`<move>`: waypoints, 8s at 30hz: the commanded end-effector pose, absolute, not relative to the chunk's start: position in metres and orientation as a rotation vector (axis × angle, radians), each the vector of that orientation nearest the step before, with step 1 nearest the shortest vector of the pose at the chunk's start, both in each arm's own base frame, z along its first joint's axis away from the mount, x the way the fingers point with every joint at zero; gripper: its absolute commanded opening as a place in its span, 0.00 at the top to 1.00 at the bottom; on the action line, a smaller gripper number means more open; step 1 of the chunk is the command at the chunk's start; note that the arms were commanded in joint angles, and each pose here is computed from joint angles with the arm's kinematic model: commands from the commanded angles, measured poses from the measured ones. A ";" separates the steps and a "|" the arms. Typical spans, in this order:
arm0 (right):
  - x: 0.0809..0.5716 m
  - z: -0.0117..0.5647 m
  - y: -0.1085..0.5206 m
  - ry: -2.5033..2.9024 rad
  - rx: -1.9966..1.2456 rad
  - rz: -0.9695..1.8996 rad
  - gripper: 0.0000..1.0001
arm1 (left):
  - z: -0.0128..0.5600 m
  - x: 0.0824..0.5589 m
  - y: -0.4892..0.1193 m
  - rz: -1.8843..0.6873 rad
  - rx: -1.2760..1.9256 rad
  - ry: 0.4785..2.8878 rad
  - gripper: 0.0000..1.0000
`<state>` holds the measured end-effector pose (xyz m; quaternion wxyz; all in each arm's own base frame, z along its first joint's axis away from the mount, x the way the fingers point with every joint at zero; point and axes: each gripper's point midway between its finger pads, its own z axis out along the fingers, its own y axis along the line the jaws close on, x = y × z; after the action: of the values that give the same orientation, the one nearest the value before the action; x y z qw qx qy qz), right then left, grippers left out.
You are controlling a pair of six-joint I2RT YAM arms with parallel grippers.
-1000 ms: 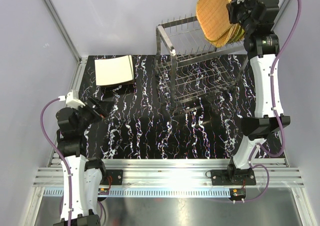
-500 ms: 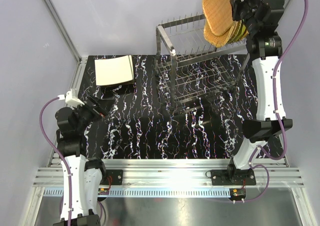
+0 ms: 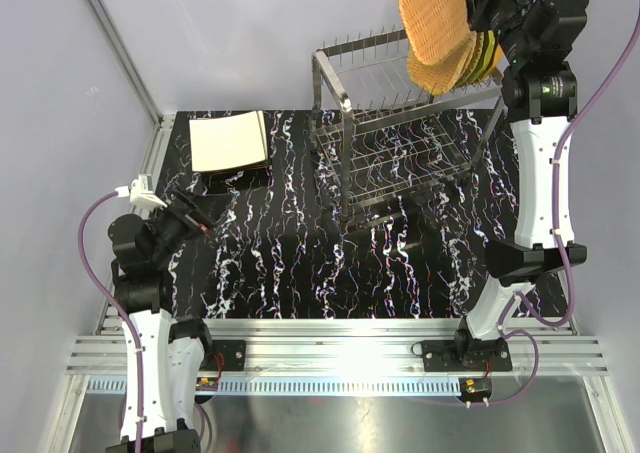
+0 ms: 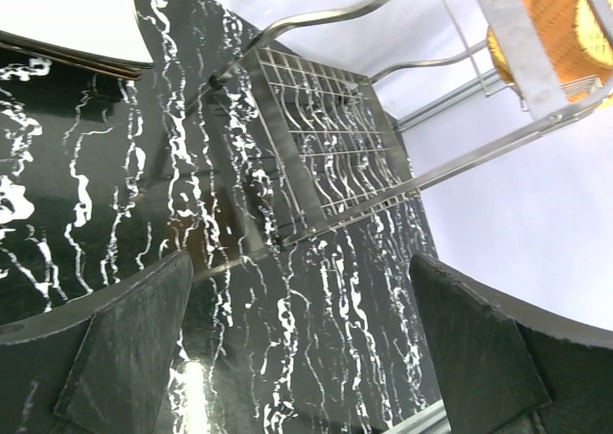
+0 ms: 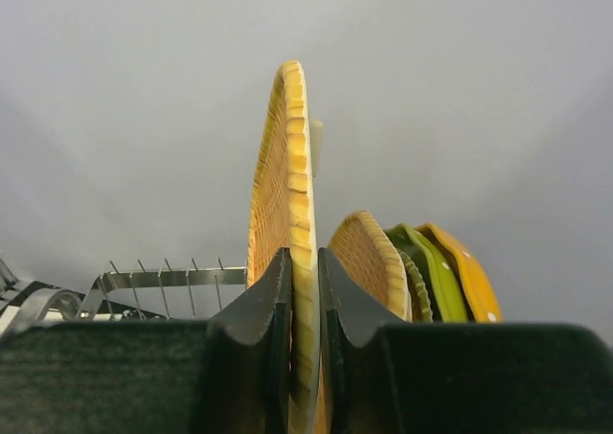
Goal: Unload the plates from the dish rack
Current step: Pass the plate from the right arm to the left, then place the plate on the table, then grab a plate with the right arm
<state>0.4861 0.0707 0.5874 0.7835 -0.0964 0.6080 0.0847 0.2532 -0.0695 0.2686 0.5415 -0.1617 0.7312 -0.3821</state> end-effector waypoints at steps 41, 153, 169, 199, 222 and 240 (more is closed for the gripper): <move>0.385 0.639 0.147 1.281 -0.041 1.154 1.00 | 0.399 0.248 -0.133 -1.362 -0.168 1.416 0.01; 0.312 0.443 0.135 1.584 -0.455 0.571 0.00 | 0.105 0.400 -0.146 -1.304 -0.332 2.168 0.93; 0.317 0.445 0.132 1.576 -0.471 0.533 0.00 | 0.070 0.401 -0.137 -1.115 -0.429 2.264 0.25; 0.349 0.526 0.109 1.523 -0.326 0.405 0.00 | 0.176 0.331 -0.028 -0.309 -0.409 2.083 0.01; 0.413 0.528 0.077 1.654 -0.087 0.382 0.05 | 0.247 0.254 -0.032 -0.395 -0.410 1.858 0.01; 0.455 0.508 0.065 1.697 0.062 0.493 0.29 | 0.250 0.243 -0.031 -0.400 -0.424 1.845 0.01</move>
<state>0.4585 0.0608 0.4849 0.6118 0.0354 0.7647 0.1993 0.2426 -0.0322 0.2430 0.5550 -0.1796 0.7946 -0.1684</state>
